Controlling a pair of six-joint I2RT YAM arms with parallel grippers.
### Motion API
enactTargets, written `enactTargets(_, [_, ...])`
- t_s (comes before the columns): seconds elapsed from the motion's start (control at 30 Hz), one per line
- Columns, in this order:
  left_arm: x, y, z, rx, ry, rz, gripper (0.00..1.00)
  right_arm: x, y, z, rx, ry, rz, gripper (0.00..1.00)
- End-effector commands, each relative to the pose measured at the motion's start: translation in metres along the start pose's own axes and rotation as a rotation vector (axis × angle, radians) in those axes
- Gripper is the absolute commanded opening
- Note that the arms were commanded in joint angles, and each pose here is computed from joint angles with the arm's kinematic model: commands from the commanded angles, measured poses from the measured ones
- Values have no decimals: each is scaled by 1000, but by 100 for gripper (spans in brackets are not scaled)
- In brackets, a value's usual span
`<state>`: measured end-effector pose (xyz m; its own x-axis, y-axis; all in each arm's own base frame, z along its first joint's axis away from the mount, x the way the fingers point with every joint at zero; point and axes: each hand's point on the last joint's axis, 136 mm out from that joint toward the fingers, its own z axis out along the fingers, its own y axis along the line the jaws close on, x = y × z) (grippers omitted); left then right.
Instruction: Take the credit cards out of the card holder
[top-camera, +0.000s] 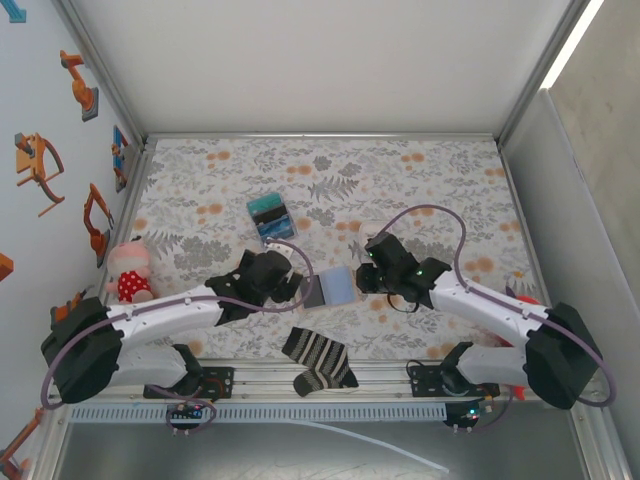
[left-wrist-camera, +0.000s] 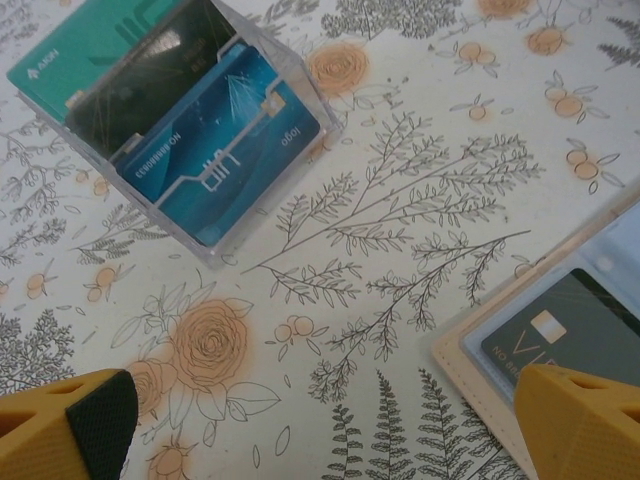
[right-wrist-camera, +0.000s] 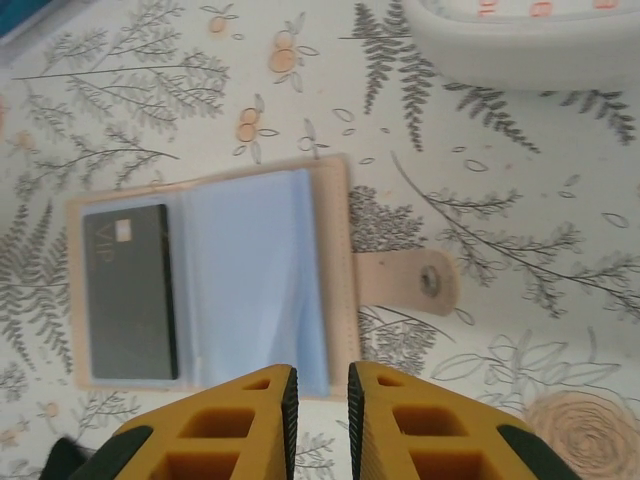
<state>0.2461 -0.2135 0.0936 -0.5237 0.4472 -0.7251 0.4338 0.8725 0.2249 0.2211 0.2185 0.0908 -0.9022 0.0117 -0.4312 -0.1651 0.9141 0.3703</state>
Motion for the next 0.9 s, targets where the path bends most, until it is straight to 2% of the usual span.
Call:
enactTargets(0.0, [8, -7, 5, -3, 21, 5, 97, -9, 29, 2, -129, 10, 10, 21])
enactTargets(0.33, [28, -8, 18, -36, 97, 7, 97, -7, 71, 38, -297, 107, 26, 20])
enactTargets(0.87, [30, -26, 33, 1, 120, 22, 97, 12, 76, 74, -269, 224, 40, 17])
